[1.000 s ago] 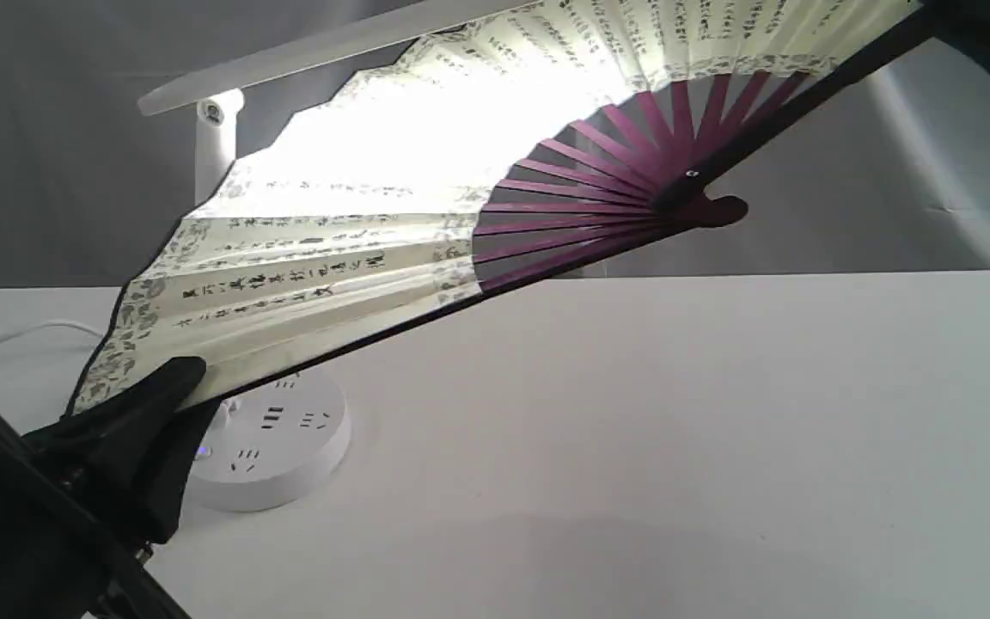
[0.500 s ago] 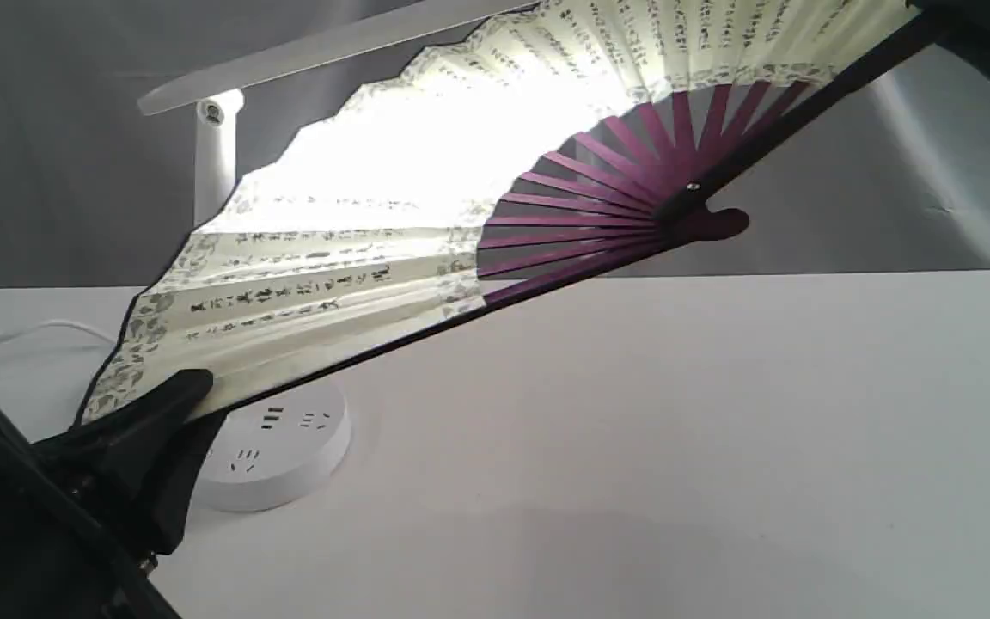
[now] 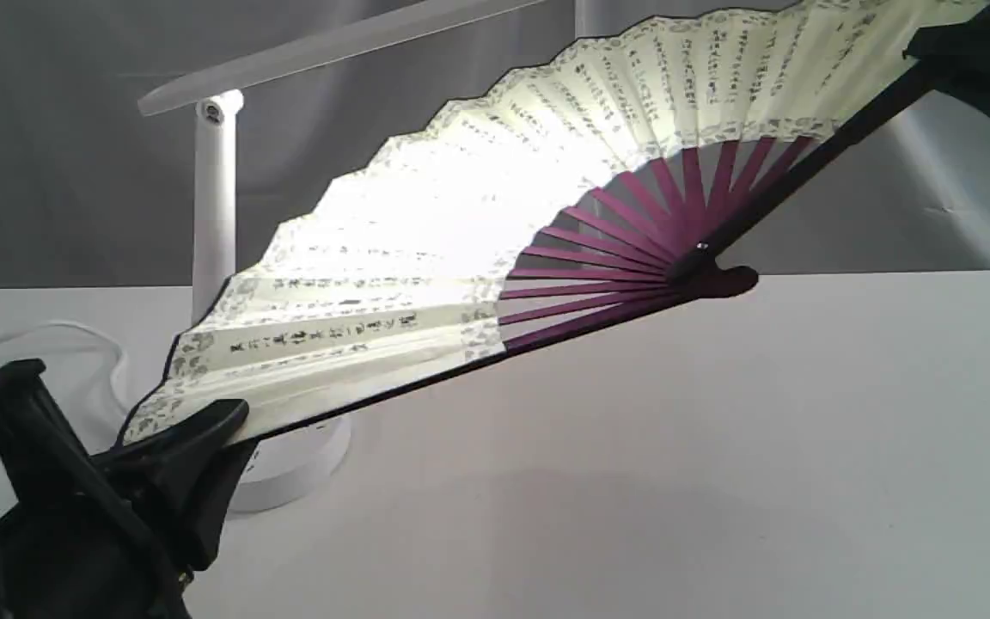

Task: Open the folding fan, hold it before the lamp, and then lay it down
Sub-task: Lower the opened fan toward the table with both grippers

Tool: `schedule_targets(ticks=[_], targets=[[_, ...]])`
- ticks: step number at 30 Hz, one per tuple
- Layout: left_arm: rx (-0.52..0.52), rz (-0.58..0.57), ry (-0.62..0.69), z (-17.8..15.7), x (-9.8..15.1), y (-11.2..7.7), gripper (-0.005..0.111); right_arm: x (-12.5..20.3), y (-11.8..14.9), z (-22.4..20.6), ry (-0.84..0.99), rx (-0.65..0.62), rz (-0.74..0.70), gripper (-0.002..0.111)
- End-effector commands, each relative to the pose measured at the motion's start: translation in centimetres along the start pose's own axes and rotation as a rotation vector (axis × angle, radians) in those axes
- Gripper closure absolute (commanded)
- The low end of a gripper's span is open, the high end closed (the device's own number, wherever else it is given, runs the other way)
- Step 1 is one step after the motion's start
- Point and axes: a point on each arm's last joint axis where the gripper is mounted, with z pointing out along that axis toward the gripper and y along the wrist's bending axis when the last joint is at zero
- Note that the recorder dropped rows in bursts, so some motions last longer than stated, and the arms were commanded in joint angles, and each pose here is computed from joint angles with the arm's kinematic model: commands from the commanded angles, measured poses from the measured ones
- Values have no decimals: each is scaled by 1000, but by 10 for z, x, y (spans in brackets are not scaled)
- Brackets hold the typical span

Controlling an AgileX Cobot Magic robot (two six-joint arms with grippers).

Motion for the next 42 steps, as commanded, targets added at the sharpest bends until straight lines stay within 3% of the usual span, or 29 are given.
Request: schedule_targets(ticks=[1,6,16,29,42], targets=[[18,-61,-58,5,-6,2,107,-2,-8,-5,-6,88,-74,108],[5,-57,-67,8,-7,8,107,-2,-19,-3,-3,116,-44,108],[-7,-24,-69,29,1,14,107,1,-68,7,34,141,95,108],[-122,27,-114,47,-6,53,107,-1,-128,-6,7,204,195,108],[-153,51,-110,80,2,77,107,9,-170,-7,32,250,248,108]])
